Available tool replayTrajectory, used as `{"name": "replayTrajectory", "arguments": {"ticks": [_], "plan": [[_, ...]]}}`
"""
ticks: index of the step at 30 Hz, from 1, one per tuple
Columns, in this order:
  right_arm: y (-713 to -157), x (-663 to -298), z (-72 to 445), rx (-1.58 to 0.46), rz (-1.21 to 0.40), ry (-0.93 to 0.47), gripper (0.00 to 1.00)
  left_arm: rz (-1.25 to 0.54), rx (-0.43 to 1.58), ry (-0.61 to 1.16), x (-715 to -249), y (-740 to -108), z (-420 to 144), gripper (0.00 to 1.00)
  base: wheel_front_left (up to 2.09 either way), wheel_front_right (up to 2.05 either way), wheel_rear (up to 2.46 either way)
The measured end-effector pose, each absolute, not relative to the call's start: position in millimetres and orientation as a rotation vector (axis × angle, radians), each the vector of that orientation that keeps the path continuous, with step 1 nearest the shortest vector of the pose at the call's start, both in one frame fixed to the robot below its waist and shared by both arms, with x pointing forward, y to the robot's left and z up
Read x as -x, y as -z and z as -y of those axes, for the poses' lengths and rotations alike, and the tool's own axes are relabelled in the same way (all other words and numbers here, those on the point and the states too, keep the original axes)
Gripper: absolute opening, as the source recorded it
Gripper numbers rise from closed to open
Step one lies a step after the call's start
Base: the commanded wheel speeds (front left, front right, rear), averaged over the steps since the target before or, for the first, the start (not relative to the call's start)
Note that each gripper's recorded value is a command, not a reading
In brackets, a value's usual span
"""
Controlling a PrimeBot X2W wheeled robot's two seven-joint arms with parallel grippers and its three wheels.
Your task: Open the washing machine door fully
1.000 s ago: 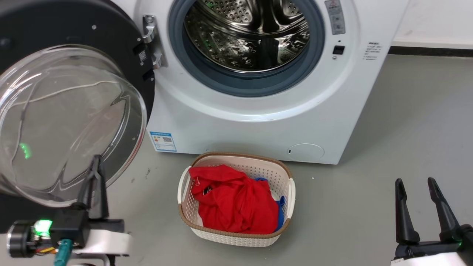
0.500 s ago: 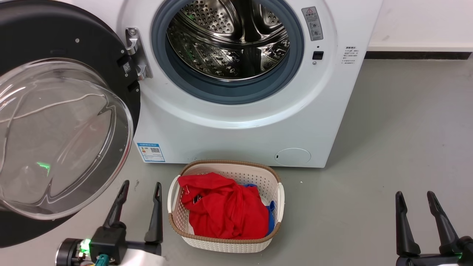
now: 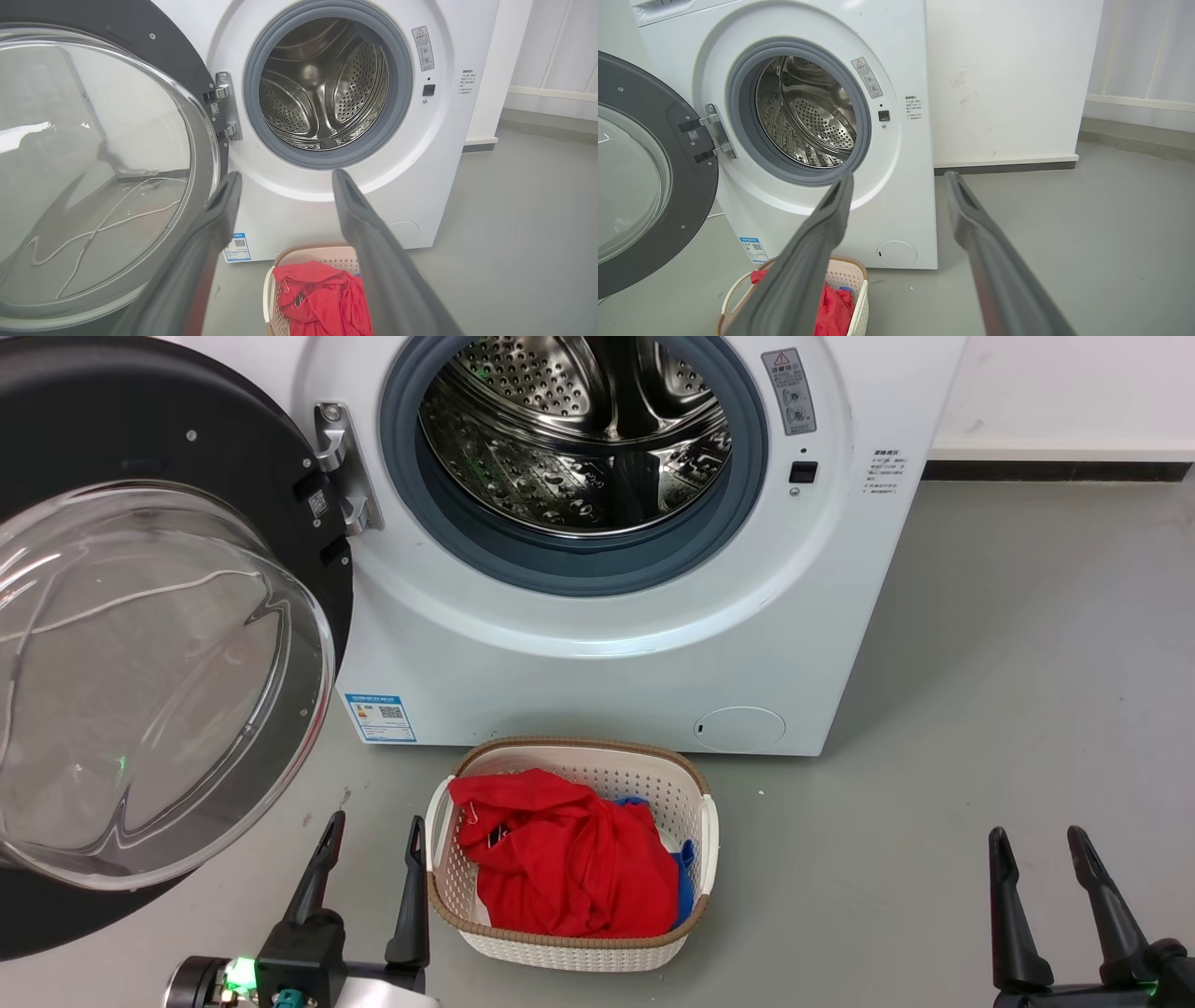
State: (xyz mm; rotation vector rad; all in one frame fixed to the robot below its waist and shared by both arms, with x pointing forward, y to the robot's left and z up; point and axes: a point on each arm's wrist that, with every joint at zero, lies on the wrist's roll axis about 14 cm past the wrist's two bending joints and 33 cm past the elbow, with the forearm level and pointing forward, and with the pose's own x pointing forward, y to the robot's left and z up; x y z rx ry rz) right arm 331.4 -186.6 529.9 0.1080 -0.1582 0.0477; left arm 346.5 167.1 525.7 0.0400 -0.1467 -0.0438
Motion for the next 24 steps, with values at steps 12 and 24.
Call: {"name": "replayTrajectory", "arguments": {"ticks": [12, 24], "plan": [[-526.9, -330.9, 182.5, -0.111, 0.148, -0.059, 1.0, 0.117, -0.041, 0.029, -343.4, -516.1, -169.0, 1.0, 0.0, 0.0, 0.0], [-503.4, -328.5, 182.9, -0.214, 0.068, -0.042, 0.0, 0.006, 0.063, 0.0, -335.8, -485.2, -174.7, 0.0, 0.0, 0.0, 0.0]]}}
